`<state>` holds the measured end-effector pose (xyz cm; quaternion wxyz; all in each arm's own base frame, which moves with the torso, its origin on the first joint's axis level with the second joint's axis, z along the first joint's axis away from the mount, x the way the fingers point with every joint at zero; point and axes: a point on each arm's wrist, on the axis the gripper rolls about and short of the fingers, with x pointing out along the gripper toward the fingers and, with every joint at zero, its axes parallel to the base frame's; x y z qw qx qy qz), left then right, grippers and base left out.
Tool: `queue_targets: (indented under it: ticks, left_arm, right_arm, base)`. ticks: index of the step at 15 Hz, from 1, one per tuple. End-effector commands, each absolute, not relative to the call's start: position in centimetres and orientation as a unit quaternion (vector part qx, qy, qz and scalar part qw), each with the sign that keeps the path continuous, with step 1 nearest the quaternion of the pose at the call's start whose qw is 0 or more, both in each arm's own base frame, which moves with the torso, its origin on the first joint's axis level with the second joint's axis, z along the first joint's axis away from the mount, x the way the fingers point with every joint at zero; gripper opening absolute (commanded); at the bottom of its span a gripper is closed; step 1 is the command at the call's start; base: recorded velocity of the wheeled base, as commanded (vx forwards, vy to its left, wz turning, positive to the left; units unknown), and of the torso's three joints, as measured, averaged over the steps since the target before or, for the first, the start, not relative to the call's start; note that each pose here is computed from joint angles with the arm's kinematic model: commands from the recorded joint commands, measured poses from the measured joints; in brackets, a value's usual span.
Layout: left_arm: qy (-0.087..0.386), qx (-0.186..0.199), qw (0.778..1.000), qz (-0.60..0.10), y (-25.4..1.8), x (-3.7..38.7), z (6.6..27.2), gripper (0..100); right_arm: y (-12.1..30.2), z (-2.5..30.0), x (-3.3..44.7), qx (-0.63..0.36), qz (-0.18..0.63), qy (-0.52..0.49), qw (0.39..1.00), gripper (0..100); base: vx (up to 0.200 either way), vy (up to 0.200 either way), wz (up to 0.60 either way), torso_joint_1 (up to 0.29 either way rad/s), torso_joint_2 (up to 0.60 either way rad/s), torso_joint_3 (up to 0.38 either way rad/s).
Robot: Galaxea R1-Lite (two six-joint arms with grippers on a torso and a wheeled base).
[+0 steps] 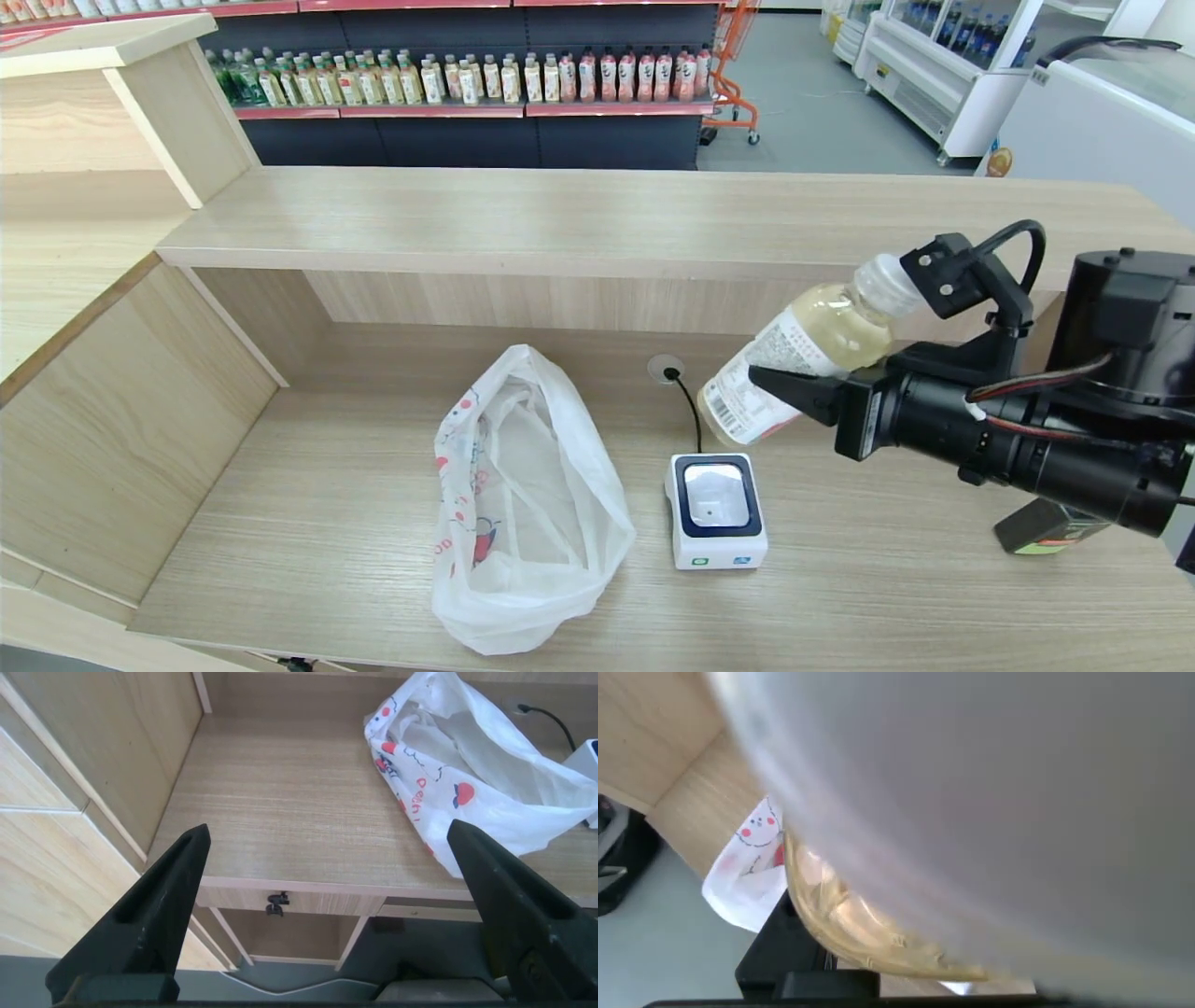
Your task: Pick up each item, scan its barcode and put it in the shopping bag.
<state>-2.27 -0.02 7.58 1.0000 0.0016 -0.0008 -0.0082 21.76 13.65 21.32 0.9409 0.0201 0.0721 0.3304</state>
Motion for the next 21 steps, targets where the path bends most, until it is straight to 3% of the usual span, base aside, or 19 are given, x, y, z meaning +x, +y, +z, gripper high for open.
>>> queue_targets:
  ticks: [1,6,14,21]
  left_arm:
    - [-0.001,0.002,1.0,-0.008,0.0,-2.3,7.6,100]
    - [-0.001,0.002,1.0,-0.008,0.0,-2.3,7.6,100]
    - [-0.001,0.003,1.0,-0.008,0.0,-2.3,7.6,100]
    - [-0.001,0.005,1.0,-0.008,0.0,-2.3,7.6,100]
  right_arm:
    - [14.8,20.6,21.8,0.028,0.347,0.091,0.933,0]
    - [16.7,18.7,22.0,0.043,0.366,0.134,0.92,0]
    - [19.0,12.7,25.0,0.097,0.37,0.203,0.902,0]
    - [19.8,6.3,25.8,0.079,0.422,0.184,0.884,0]
  base:
    - [0.0,0.2,0.0,-0.002,0.0,-0.002]
    - [0.0,0.2,0.0,0.005,0.01,0.004]
    - [0.0,0.0,0.0,0.0,0.0,0.0]
    - [0.0,0.0,0.0,0.0,0.0,0.0]
